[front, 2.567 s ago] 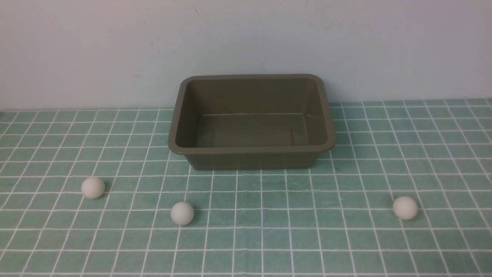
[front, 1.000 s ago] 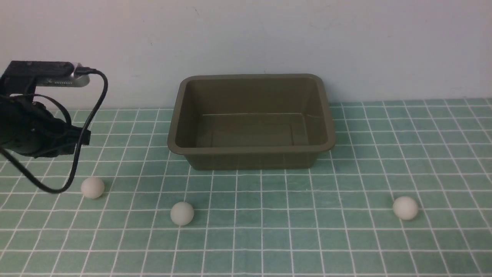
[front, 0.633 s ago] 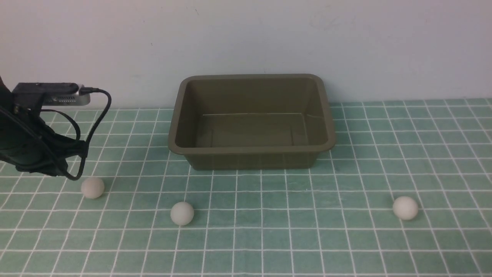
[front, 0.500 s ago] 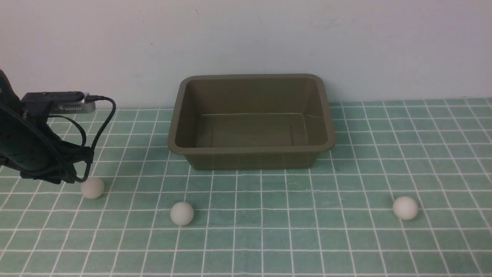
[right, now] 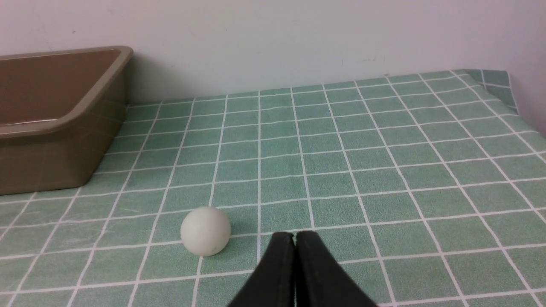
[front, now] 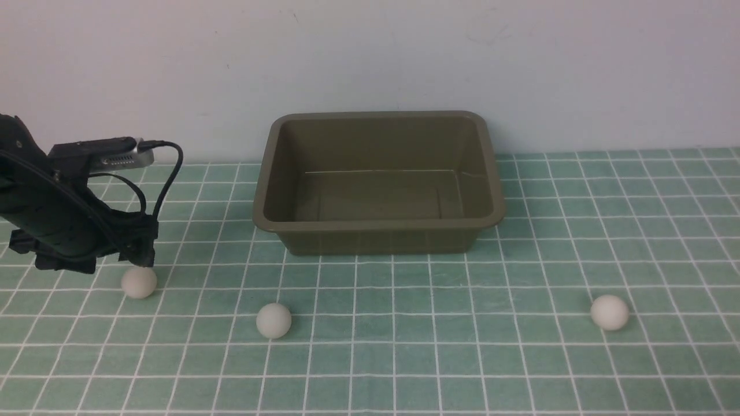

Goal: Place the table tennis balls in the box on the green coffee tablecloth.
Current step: 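Reach for and grasp a ping pong ball on the table beside the basket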

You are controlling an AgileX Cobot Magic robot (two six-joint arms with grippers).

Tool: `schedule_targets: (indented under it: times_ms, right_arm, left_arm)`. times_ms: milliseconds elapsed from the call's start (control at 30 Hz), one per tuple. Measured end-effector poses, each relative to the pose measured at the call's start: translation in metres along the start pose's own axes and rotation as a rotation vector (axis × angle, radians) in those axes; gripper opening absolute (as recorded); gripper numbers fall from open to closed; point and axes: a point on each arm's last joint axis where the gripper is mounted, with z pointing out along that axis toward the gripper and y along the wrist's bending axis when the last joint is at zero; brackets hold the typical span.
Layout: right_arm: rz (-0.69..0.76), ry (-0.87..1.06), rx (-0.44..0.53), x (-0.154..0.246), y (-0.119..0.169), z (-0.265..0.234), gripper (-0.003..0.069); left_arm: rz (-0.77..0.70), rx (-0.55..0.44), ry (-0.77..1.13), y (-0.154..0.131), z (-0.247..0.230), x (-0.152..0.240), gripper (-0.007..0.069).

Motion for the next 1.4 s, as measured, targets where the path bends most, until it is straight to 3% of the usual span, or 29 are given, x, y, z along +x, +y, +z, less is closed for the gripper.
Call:
schedule_targets:
  times_ms: [367,533,633,867,1133,1400]
  right_arm:
    - [0.0,0.0,0.0,0.0,0.0,0.0,-0.0007]
    - [0.0,0.0,0.0,0.0,0.0,0.0,-0.0007]
    - [0.0,0.0,0.0,0.0,0.0,0.0,-0.0007]
    - [0.0,0.0,0.0,0.0,0.0,0.0,-0.0007]
    - [0.0,0.0,0.0,0.0,0.0,0.0,-0.0007]
    - [0.0,0.0,0.0,0.0,0.0,0.0,-0.0007]
  left_arm:
    - [-0.016,0.029,0.042,0.001,0.023,0.004,0.0571]
    - [-0.011,0.029,0.057,0.002,0.03,0.006,0.0474]
    - [-0.008,0.027,0.051,0.002,0.031,0.005,0.0355]
    - [0.002,0.054,0.109,-0.002,0.023,0.0,0.0349]
    - [0.068,0.169,0.146,-0.022,-0.046,-0.06,0.0349]
    - [0.104,0.426,-0.033,-0.066,-0.108,-0.1,0.0349]
